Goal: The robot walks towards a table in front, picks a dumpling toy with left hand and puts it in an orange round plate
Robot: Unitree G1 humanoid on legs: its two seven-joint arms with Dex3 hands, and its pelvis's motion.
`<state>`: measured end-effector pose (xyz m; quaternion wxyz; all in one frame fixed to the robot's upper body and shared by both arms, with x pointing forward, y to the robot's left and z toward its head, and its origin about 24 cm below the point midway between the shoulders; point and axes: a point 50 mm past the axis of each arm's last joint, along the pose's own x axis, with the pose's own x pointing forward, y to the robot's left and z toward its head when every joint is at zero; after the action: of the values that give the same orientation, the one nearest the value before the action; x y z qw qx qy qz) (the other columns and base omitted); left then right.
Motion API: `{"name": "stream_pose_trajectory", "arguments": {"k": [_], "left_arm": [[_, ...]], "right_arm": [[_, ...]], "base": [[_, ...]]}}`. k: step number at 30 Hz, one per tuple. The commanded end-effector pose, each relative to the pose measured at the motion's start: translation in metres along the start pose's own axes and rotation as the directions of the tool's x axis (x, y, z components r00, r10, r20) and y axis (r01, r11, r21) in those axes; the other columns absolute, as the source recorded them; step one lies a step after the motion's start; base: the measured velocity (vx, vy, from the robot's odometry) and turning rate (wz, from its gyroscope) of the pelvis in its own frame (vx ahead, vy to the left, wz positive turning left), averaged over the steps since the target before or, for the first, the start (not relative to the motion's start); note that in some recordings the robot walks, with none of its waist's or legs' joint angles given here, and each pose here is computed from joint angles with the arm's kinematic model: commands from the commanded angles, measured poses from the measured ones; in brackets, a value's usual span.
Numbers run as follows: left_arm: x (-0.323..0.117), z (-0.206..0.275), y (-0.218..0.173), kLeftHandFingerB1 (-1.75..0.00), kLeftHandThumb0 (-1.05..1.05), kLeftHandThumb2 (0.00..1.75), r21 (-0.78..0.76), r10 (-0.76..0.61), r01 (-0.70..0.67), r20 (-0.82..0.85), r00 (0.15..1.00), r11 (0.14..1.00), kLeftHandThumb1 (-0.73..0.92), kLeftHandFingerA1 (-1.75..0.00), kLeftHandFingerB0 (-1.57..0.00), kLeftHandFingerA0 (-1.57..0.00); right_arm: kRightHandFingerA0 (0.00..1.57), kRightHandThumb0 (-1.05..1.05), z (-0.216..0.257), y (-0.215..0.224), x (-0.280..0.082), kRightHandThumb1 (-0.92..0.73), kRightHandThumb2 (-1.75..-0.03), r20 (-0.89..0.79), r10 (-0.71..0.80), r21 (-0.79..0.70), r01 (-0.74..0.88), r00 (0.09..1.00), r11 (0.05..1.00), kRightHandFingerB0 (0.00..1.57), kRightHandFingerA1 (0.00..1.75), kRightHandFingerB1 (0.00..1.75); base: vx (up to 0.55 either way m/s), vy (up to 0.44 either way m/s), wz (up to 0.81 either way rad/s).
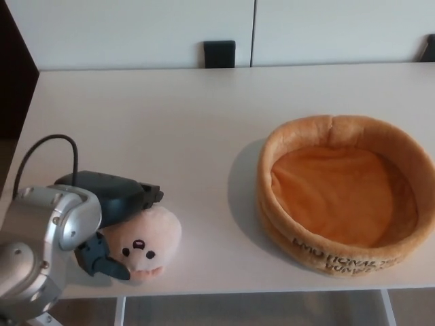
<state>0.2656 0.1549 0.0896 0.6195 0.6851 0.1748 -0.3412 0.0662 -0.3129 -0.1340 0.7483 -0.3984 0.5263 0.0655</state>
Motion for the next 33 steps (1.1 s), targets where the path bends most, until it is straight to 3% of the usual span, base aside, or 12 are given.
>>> {"name": "stream_pose_trajectory", "arguments": {"k": [1,15,16,17,18,20,21,22,23,24,29,33], "left_arm": [[0.006,0.002,-0.009,-0.13,-0.61,0.78,0.053,-0.033,0.034,-0.012,0.999,0.998,0.37,-0.14,0.00,0.00],[0.012,0.017,-0.017,-0.17,-0.59,0.75,0.063,0.027,-0.029,0.038,0.999,0.998,0.38,-0.20,0.00,-0.03],[0.012,0.019,-0.018,-0.19,-0.54,0.71,0.059,0.041,-0.044,0.055,0.998,0.997,0.34,-0.48,0.00,-0.31],[0.012,0.020,-0.018,-0.19,-0.54,0.71,0.057,0.049,-0.053,0.065,0.997,0.997,0.34,-0.48,0.00,-0.31],[0.012,0.021,-0.020,-0.25,-0.54,0.67,0.049,0.066,-0.070,0.088,0.994,0.996,0.37,-0.67,-0.07,-0.63],[0.012,0.021,-0.021,-0.25,-0.54,0.67,0.042,0.076,-0.081,0.104,0.992,0.996,0.37,-0.67,-0.07,-0.63],[0.012,0.022,-0.024,-0.30,-0.27,0.57,0.031,0.097,-0.102,0.125,0.987,0.994,0.56,-1.03,-0.25,-0.73],[0.013,0.022,-0.030,-0.38,-0.17,0.61,0.014,0.132,-0.135,0.150,0.980,0.991,0.67,-1.24,-0.57,-0.64],[0.014,0.022,-0.032,-0.38,-0.17,0.61,0.007,0.145,-0.148,0.157,0.977,0.989,0.67,-1.24,-0.57,-0.64],[0.016,0.022,-0.035,-0.47,-0.26,0.58,-0.001,0.166,-0.168,0.162,0.973,0.986,0.60,-0.93,-0.79,-0.80],[0.021,0.022,-0.043,-0.46,-0.27,0.59,-0.028,0.250,-0.249,0.188,0.950,0.968,0.63,-1.21,-0.72,-0.73],[0.022,0.018,-0.047,-0.46,-0.29,0.60,-0.054,0.310,-0.305,0.200,0.930,0.951,0.64,-1.23,-0.72,-0.74]], "right_arm": [[0.61,-0.06,-0.002,-0.005,0.000,-0.52,-0.54,-0.011,-0.007,0.003,0.007,1.000,1.000,0.48,0.49,0.40],[0.62,-0.05,0.000,-0.008,0.001,-0.51,-0.54,0.000,-0.013,0.012,0.013,1.000,1.000,0.49,0.50,0.41],[0.65,-0.03,0.000,-0.008,0.001,-0.51,-0.53,-0.001,-0.013,0.018,0.013,1.000,1.000,0.50,0.51,0.41],[0.65,-0.03,0.001,-0.008,0.001,-0.51,-0.53,-0.001,-0.014,0.021,0.015,1.000,1.000,0.50,0.51,0.41],[0.64,-0.04,0.001,-0.007,0.001,-0.51,-0.53,-0.003,-0.014,0.021,0.014,1.000,1.000,0.49,0.50,0.41],[0.64,-0.04,0.001,-0.007,0.001,-0.51,-0.53,-0.005,-0.011,0.018,0.011,1.000,1.000,0.49,0.50,0.41],[0.63,-0.05,0.001,-0.007,0.001,-0.51,-0.54,-0.002,-0.011,0.016,0.011,1.000,1.000,0.49,0.49,0.41],[0.61,-0.09,0.002,-0.007,0.002,-0.52,-0.55,0.002,-0.011,0.008,0.011,1.000,1.000,0.48,0.49,0.41],[0.61,-0.09,0.003,-0.008,0.002,-0.52,-0.55,0.003,-0.010,0.004,0.010,1.000,1.000,0.48,0.49,0.41],[0.63,-0.09,0.003,-0.008,0.002,-0.52,-0.55,0.003,-0.010,0.004,0.010,1.000,1.000,0.48,0.50,0.41],[0.64,-0.12,0.005,-0.010,0.003,-0.54,-0.56,0.008,-0.014,0.001,0.014,1.000,1.000,0.48,0.50,0.41],[0.65,-0.12,0.005,-0.010,0.003,-0.54,-0.57,0.009,-0.017,0.009,0.016,1.000,1.000,0.48,0.51,0.42]], "base": [[0.00,0.000,0.00],[0.00,0.000,0.00],[0.00,0.000,0.00],[0.00,0.000,0.00],[0.00,0.000,0.00],[0.00,0.000,0.00],[0.00,0.000,0.00],[0.00,0.000,0.00],[0.00,0.000,0.00],[0.00,0.000,0.00],[0.00,0.000,0.00],[0.00,0.000,0.00]]}}
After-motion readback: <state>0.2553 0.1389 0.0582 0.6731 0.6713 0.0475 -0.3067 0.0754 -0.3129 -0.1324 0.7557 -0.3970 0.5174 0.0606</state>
